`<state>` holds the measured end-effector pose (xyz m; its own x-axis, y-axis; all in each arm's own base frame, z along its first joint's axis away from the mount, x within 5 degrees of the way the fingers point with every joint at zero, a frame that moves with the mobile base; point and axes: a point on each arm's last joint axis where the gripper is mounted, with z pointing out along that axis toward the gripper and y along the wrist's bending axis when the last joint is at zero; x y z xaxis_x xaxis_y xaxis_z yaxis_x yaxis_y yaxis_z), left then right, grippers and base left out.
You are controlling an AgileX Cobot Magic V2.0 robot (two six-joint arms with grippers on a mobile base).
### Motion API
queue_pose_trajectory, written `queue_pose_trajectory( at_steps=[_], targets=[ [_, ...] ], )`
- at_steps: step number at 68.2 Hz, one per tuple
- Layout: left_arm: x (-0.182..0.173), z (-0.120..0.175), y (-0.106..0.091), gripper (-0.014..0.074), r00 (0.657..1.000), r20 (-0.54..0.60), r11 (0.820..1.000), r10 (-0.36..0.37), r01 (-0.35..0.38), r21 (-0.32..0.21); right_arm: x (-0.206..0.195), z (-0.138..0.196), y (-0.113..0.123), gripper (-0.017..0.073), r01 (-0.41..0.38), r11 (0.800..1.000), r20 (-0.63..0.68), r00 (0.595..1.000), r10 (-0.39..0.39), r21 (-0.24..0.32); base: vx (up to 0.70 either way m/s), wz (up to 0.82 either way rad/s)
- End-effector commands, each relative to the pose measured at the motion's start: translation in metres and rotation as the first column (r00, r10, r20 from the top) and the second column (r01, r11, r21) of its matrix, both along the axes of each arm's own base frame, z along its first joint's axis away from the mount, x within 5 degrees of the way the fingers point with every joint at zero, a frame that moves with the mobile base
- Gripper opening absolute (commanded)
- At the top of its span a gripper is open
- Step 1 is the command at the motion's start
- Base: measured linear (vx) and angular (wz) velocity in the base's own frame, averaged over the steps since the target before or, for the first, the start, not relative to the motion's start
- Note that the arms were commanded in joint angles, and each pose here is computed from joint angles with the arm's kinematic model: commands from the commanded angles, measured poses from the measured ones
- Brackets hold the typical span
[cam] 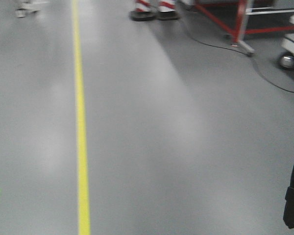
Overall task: Move and align brake pads A on conveyor
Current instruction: 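Drive along the yellow floor line holding both brake pads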
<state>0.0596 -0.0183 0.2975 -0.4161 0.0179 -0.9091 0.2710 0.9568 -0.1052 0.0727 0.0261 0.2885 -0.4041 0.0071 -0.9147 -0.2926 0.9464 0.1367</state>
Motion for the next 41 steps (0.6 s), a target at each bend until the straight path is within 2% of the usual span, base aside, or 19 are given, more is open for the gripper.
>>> queue_pose_trajectory(
  at_steps=[1, 20, 41],
  targets=[
    [0.0022, 0.0165, -0.002, -0.0006, 0.995, 0.103, 0.999, -0.009, 0.014, -0.045, 0.002, 0.0173, 0.0014, -0.0004, -0.015, 1.0, 0.113, 0.994, 0.013, 0.022, -0.02, 0.91],
    [0.0022, 0.0165, -0.0019, -0.0006, 0.995, 0.103, 0.999, -0.009, 0.013, -0.045, 0.0019, 0.0169, 0.0014, -0.0004, -0.016, 1.0, 0.109, 0.994, 0.014, 0.019, 0.02, 0.75],
    [0.0022, 0.0165, -0.0019, -0.0006, 0.995, 0.103, 0.999, -0.009, 0.013, -0.045, 0.0019, 0.0167, 0.0013, -0.0004, -0.016, 1.0, 0.106, 0.994, 0.014, 0.018, 0.13, 0.29]
  ],
)
